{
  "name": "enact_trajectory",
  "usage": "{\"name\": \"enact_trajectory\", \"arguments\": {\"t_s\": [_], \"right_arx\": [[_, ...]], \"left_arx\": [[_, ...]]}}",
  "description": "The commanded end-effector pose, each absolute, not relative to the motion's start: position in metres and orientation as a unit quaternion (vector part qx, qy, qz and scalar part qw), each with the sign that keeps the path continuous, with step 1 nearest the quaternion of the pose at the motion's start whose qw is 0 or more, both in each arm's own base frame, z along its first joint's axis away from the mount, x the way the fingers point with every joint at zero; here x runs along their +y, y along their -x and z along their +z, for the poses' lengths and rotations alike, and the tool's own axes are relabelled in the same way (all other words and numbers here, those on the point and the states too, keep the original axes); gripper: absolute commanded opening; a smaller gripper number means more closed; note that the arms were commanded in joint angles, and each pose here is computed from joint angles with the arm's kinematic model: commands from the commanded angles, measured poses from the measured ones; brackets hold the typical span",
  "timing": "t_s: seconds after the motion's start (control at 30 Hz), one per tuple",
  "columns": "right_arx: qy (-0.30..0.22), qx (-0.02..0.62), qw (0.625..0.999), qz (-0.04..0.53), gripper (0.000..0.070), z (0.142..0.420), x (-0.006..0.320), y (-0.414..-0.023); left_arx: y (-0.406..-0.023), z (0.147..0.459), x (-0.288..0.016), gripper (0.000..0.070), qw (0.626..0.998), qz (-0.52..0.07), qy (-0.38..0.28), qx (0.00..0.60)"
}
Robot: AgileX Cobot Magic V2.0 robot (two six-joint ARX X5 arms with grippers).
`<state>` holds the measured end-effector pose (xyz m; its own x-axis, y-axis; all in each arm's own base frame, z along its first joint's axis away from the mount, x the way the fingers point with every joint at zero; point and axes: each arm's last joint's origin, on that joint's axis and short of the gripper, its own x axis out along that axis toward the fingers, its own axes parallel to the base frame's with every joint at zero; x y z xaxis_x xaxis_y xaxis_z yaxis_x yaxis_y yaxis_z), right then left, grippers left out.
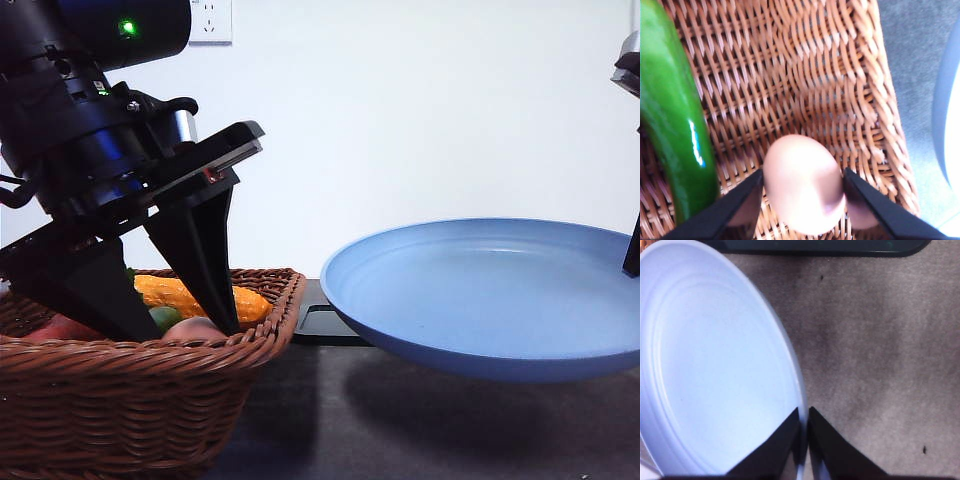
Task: Transfer egg from basket to plate and serve
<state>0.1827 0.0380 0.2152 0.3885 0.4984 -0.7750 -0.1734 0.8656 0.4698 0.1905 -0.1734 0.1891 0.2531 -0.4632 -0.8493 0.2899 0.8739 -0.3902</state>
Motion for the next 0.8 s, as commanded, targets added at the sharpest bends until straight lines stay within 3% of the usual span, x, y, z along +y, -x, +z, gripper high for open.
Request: {"name": "enact_trajectory", "arguments": {"t_s": [0.0,0.4,0.47,0.63,0.77], "right_arx": [[-0.163,0.511,0.818,0.207,0.0,0.217,0.039,-0.184],[-0.173,0.485,0.834,0.199,0.0,0.229,0.031,-0.181],[-0.174,0.478,0.838,0.197,0.0,0.232,0.029,-0.18],[-0.175,0.463,0.847,0.195,0.0,0.238,0.026,-0.177],[-0.175,0.461,0.848,0.195,0.0,0.239,0.026,-0.175]], "left_arx": [[-0.191,0.187,-0.177,0.0227,0.785,-0.246,0.061,0.566],[-0.187,0.185,-0.174,0.0207,0.768,-0.258,0.04,0.585],[-0.185,0.184,-0.173,0.0219,0.762,-0.26,0.03,0.593],[-0.182,0.183,-0.17,0.0333,0.75,-0.261,0.013,0.607],[-0.179,0.182,-0.17,0.0347,0.731,-0.279,0.013,0.622]]}}
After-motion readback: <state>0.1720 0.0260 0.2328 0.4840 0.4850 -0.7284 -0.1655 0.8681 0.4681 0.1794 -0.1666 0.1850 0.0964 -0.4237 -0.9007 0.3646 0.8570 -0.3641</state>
